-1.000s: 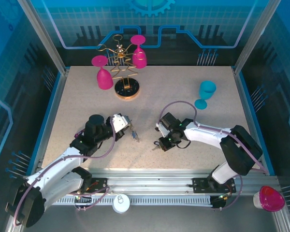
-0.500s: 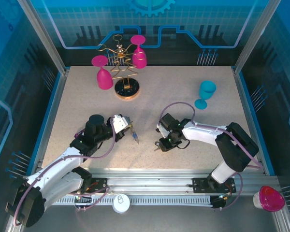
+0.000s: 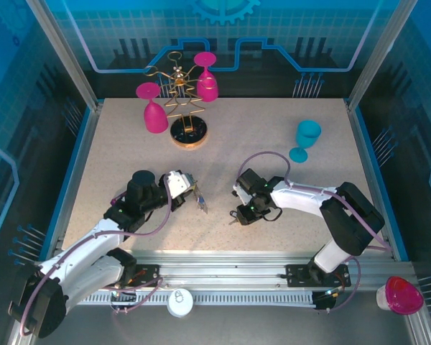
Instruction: Put the keys on the keyring
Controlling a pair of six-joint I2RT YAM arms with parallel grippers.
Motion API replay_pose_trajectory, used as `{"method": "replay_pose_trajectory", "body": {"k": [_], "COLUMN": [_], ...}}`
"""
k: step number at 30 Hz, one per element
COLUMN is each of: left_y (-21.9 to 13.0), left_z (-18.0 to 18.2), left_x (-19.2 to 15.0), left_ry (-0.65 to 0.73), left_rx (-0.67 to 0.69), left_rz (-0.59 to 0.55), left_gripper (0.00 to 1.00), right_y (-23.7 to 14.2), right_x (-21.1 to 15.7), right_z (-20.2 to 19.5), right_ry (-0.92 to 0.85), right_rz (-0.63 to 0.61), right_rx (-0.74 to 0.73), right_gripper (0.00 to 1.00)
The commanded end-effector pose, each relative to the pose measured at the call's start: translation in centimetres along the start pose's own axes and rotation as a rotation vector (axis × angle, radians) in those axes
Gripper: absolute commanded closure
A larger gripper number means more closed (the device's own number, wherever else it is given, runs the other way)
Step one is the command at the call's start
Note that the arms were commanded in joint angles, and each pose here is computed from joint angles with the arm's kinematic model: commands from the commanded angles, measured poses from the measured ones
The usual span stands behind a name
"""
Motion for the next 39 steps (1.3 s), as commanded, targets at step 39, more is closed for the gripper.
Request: {"method": "replay_pose_trajectory", "body": {"k": [39], "left_y": [-0.2], "left_z": [0.1], "left_x": [1.6], "left_ry": [0.029], "left_rx": [-0.030], "left_rz": [-0.042], "left_gripper": [1.00], "right_y": [-1.1], "right_x": [1.3], "right_z": [0.0], "right_ry": [0.016], "right_rz": [-0.050], "right_rx": [-0.005], "right_gripper": [0.99]}}
Point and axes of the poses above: each hand's point on the last joint's axis, 136 mm out from that joint toward the fingers, its own y axis out along the fingers, its own z axis along the line the jaws close on, x = y × z, the point moved 7 cm from there along -y, back along the fingers, and after that the axes turned 9 degrees about -y, right-handed, at the moved point
